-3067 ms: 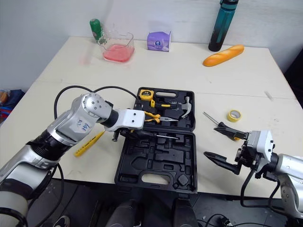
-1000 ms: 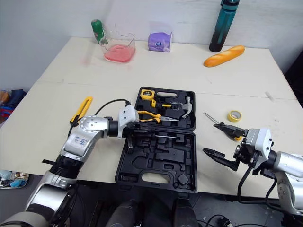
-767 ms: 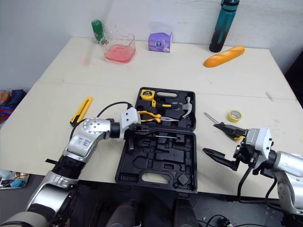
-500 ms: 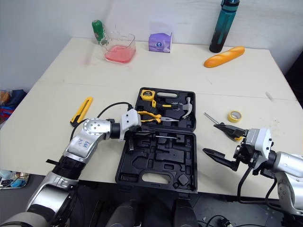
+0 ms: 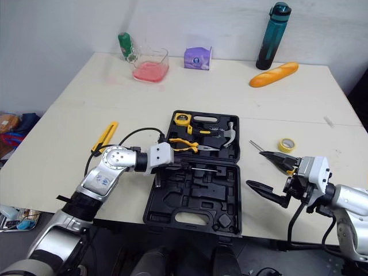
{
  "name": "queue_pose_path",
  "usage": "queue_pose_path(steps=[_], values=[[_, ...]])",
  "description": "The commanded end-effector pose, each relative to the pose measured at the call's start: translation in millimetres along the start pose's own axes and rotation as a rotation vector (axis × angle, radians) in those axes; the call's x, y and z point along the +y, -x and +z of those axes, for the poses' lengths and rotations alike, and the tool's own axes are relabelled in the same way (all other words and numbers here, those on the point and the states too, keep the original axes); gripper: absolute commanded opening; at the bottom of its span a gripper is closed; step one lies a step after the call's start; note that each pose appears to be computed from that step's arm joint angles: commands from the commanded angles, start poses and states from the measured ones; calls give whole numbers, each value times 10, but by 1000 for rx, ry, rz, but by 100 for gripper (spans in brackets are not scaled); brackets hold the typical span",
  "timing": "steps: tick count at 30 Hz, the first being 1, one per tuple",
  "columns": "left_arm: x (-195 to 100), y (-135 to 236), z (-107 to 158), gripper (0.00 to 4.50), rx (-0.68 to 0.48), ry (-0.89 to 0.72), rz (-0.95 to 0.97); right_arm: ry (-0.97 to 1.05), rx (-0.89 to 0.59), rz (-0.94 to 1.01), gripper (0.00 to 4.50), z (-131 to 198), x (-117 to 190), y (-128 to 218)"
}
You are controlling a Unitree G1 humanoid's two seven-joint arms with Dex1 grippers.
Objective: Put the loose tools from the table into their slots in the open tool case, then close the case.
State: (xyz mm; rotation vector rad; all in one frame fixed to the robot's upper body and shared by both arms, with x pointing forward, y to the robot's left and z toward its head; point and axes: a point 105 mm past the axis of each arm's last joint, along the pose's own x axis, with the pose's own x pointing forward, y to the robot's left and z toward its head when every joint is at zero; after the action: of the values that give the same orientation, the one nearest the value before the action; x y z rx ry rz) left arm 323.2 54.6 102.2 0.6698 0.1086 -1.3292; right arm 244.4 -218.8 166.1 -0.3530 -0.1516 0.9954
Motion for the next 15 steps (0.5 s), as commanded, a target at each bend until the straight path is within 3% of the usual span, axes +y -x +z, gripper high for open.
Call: queue_pose_path(steps=[1,8,15], values=[[-218,-129,-424,14,133,122,-56,18,-18,-6,450,10,-5,5],[7,-15,-314,14,97,127,7,16,-17,-8,450,-52,-13,37],[158,135,91,14,-107,101,57,9,-22,-29,450,-85,-31,79]])
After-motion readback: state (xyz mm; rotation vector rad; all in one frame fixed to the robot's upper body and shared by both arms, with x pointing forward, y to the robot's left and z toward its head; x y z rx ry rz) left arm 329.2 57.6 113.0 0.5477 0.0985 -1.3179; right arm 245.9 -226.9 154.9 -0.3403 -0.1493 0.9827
